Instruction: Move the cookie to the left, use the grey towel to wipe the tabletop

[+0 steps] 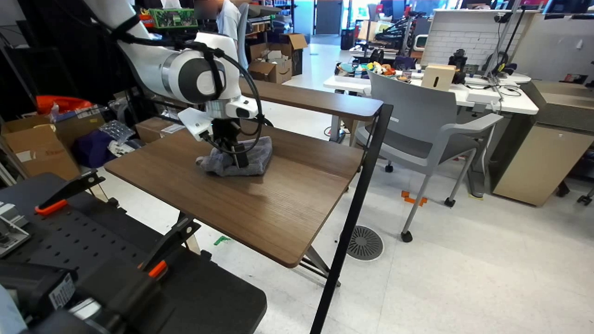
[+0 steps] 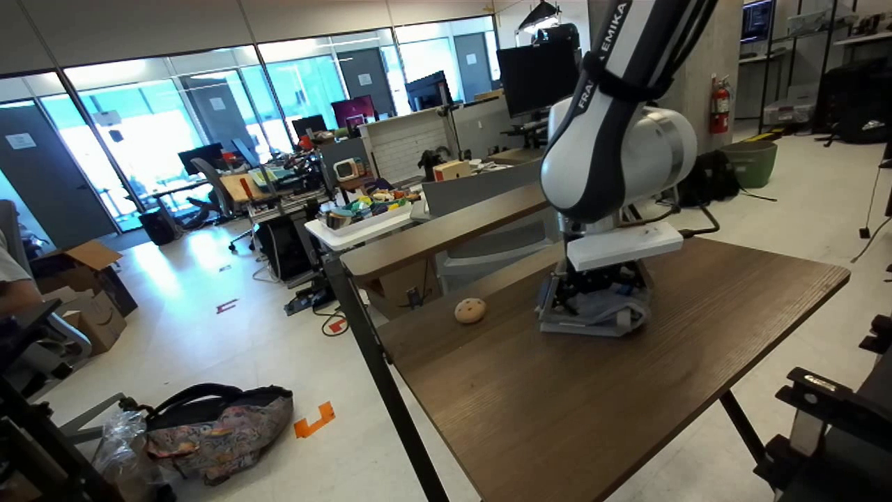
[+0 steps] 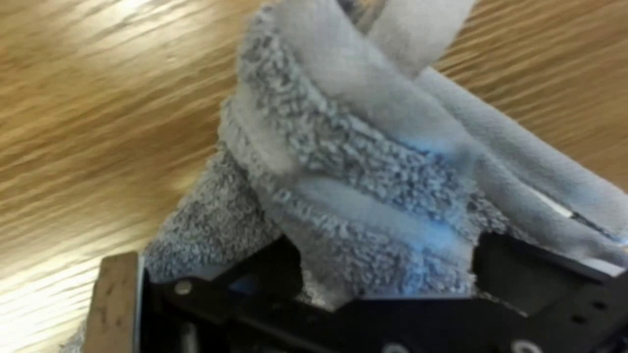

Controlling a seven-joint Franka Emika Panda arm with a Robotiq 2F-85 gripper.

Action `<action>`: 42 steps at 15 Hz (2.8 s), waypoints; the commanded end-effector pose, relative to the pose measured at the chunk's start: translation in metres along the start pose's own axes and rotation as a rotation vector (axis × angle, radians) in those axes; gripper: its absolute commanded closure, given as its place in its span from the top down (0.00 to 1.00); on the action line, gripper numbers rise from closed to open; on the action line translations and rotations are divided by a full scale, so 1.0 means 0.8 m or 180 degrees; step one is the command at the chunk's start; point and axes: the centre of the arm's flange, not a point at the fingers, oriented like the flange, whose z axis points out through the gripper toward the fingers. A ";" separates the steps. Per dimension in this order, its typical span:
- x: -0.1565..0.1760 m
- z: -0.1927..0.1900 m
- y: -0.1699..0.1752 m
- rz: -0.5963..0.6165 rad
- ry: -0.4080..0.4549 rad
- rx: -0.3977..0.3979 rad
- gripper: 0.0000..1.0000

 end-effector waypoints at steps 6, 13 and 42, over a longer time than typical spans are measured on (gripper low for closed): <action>0.031 -0.001 0.085 0.0307 -0.0220 0.0030 1.00; 0.095 -0.006 0.094 0.0766 -0.0088 -0.0024 1.00; -0.107 0.010 0.222 -0.1276 0.0120 -0.0238 1.00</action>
